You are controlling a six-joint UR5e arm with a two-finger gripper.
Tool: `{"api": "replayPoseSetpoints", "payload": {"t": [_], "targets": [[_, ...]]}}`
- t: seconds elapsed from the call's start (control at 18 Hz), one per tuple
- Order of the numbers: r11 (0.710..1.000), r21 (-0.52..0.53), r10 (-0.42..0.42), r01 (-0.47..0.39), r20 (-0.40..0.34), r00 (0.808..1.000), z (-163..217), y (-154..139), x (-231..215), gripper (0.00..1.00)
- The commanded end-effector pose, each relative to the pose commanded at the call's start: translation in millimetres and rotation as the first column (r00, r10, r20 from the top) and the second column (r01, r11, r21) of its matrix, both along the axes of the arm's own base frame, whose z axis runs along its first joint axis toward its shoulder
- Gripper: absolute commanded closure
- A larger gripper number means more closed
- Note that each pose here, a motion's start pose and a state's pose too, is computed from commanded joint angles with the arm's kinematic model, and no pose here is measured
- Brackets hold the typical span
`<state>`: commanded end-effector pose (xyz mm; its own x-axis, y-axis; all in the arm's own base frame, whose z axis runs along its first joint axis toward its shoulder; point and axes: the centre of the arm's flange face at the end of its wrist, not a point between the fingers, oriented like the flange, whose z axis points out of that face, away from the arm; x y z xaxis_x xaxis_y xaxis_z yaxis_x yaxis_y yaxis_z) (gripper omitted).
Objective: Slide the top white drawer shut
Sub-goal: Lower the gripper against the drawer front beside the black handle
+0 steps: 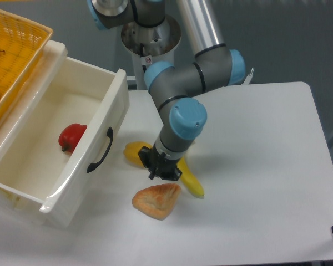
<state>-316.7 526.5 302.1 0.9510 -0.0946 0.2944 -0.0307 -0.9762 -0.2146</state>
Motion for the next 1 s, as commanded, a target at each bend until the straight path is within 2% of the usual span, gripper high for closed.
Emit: {"api": "replayPoseSetpoints", "payload": {"t": [0.33,0.72,1.0], "targets": [[1.0,-0.01,-0.005,0.006,0.086,0.996,17,-5,23,0.86],[1.0,0.024,-0.001,-0.002,0.139,0.99,25,-2,30,0.82],[0.999,0.039,0.012,-0.018,0.148,0.989,30,-3,24,0.84]]}}
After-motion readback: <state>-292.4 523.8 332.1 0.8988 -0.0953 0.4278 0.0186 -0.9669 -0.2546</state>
